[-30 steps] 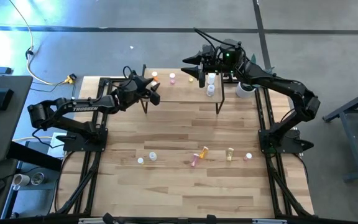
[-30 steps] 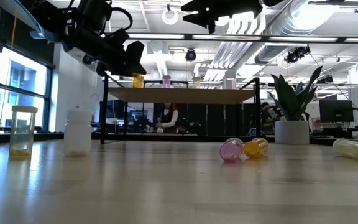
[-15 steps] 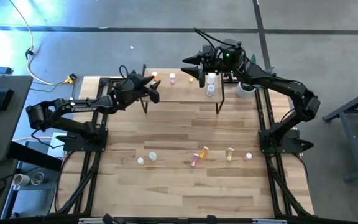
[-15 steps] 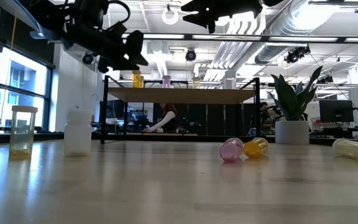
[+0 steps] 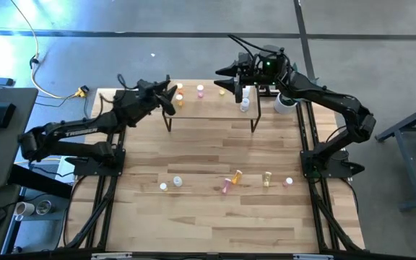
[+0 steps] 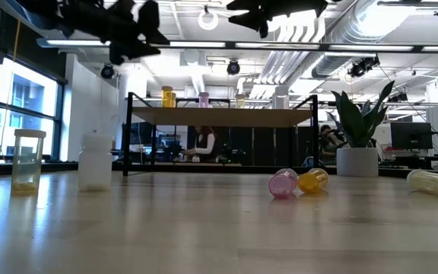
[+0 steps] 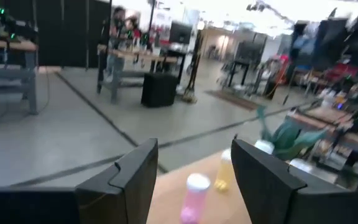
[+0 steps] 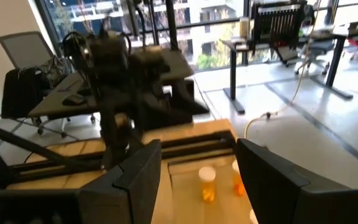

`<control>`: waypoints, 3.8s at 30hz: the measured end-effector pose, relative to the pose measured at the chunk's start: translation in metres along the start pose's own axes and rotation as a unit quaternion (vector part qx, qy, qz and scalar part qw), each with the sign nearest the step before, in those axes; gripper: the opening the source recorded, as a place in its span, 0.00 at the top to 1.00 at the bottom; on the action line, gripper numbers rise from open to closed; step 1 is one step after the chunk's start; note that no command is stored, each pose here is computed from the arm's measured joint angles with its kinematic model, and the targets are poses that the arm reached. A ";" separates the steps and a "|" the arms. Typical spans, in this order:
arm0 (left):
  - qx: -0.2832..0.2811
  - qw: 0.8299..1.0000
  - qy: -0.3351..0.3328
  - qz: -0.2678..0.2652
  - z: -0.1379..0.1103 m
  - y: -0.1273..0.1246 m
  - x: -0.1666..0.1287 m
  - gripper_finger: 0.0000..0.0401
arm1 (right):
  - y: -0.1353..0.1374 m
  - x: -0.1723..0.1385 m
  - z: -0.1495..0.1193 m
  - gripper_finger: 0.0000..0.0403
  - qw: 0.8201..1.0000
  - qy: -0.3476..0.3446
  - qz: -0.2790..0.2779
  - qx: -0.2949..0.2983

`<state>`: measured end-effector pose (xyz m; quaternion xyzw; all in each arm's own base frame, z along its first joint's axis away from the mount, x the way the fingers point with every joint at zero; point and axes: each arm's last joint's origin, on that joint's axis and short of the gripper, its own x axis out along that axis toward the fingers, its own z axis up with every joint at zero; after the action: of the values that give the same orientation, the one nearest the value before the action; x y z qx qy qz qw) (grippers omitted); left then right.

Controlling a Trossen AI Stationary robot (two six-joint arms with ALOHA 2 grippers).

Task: Pick and place medicine bottles onto shelf by color
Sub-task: Put the right pink pill bottle on the shelf aligned with the other pink pill bottle

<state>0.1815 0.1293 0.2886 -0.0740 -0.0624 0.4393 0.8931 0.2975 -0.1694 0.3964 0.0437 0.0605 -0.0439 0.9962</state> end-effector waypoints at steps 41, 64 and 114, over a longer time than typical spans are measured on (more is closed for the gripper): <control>0.075 0.931 0.148 -0.325 -0.001 -0.027 -0.072 0.51 | 0.169 -0.013 -0.071 0.51 0.856 0.331 -0.215 0.335; 0.076 0.922 0.152 -0.348 -0.002 -0.034 -0.076 0.51 | 0.209 -0.070 -0.100 0.51 0.772 0.500 -0.339 0.198; -0.027 0.949 0.174 -0.261 -0.002 -0.031 -0.074 0.51 | 0.270 -0.200 -0.204 0.51 0.775 0.426 -0.330 0.330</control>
<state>0.1611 0.0520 0.2894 -0.1550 0.0651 0.1697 0.9711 0.1008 0.1342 0.2416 0.3609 0.4717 -0.3645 0.7172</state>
